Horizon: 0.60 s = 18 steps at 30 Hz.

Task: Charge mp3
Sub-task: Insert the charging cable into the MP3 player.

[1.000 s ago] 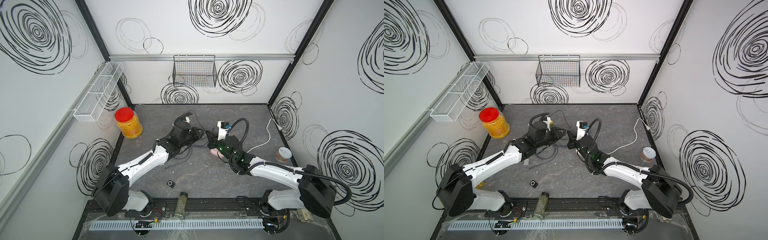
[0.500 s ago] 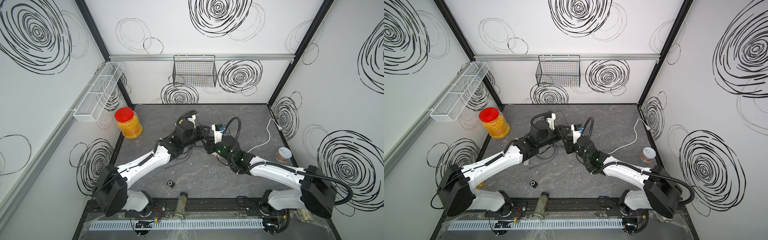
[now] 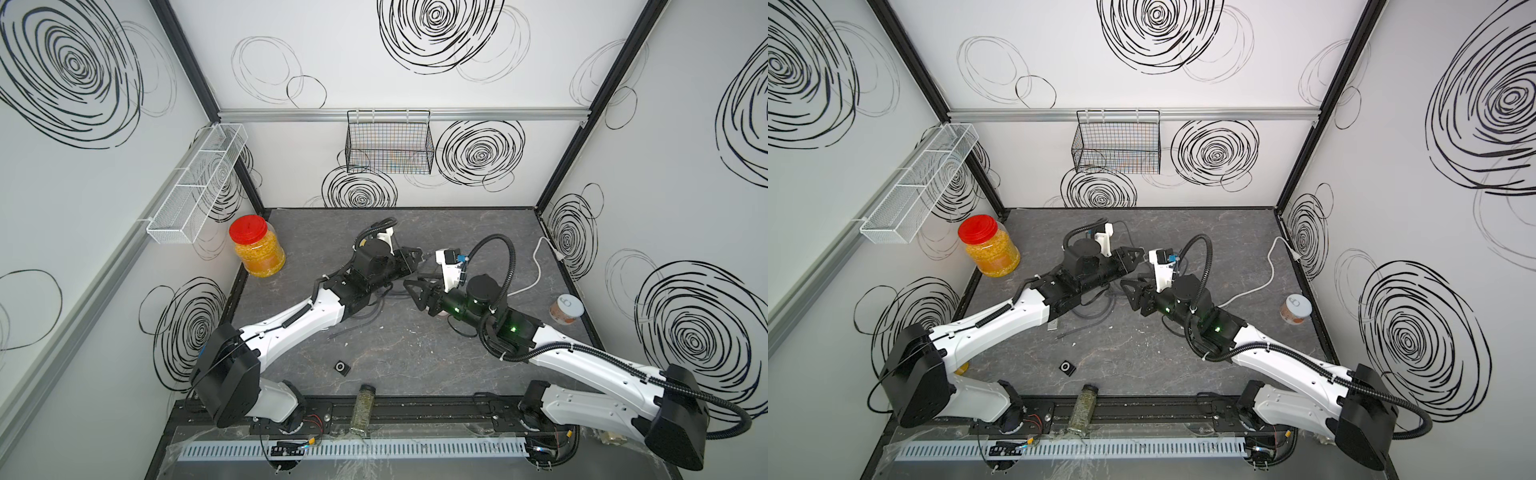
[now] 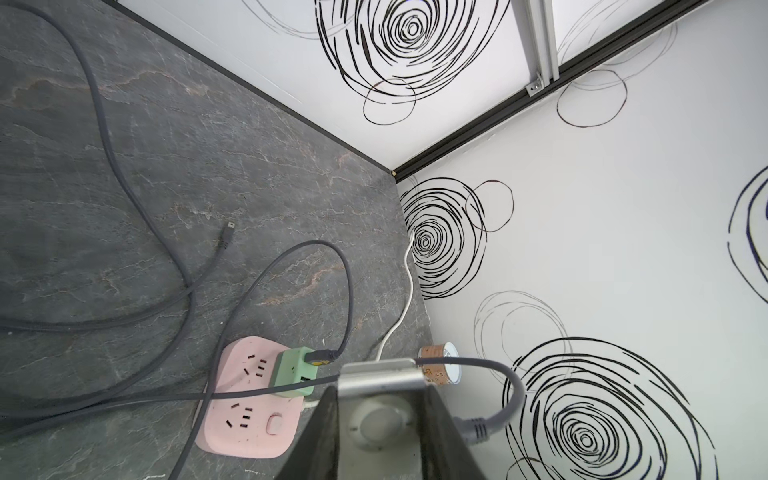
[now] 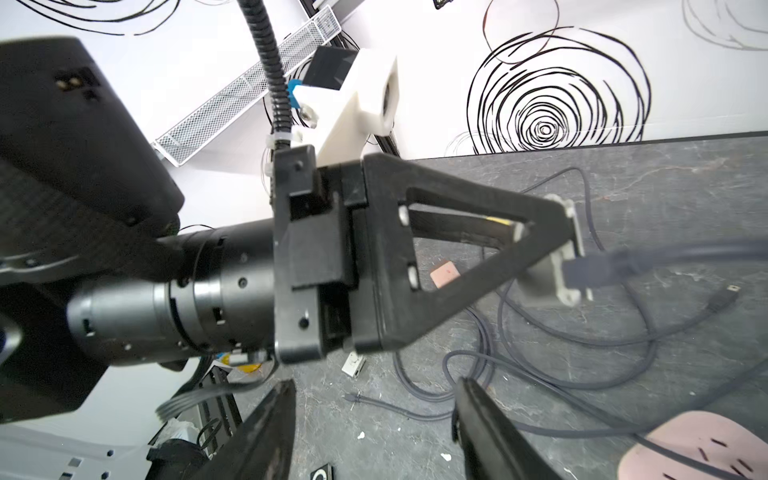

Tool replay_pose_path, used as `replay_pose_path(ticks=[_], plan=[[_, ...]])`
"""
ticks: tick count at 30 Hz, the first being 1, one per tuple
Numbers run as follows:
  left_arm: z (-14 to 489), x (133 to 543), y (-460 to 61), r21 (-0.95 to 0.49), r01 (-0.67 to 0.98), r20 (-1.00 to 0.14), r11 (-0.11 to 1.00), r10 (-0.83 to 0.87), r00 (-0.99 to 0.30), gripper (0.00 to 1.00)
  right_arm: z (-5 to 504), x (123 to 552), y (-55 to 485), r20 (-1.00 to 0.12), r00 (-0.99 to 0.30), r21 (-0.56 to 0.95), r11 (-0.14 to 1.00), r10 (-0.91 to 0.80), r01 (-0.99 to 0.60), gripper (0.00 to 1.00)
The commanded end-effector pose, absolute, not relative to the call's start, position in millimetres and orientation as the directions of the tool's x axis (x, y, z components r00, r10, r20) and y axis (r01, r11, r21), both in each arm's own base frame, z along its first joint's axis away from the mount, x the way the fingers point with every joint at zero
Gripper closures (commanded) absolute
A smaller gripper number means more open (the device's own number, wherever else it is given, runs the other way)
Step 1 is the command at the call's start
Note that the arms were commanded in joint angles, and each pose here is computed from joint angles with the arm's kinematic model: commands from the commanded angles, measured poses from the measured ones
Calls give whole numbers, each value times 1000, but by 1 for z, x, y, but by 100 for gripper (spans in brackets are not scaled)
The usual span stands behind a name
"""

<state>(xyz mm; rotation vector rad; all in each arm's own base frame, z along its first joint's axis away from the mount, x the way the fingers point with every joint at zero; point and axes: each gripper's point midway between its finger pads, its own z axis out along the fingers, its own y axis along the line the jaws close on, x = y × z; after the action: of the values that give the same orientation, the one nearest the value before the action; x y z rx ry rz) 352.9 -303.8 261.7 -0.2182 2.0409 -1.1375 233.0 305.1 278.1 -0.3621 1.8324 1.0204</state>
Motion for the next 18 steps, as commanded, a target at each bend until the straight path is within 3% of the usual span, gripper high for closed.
replay_pose_path(ticks=[1, 7, 18], plan=[[284, 368, -291, -765, 239, -594, 597, -512, -621, 74, 273, 228, 288, -844, -508, 491, 633, 174, -598, 24], [293, 380, -279, -681, 253, -671, 687, -448, -590, 74, 312, 247, 236, -850, -469, 479, 720, 239, -502, 22], [328, 401, -259, -652, 281, -715, 704, -447, -537, 73, 366, 318, 142, -833, -412, 523, 767, 369, -370, 22]])
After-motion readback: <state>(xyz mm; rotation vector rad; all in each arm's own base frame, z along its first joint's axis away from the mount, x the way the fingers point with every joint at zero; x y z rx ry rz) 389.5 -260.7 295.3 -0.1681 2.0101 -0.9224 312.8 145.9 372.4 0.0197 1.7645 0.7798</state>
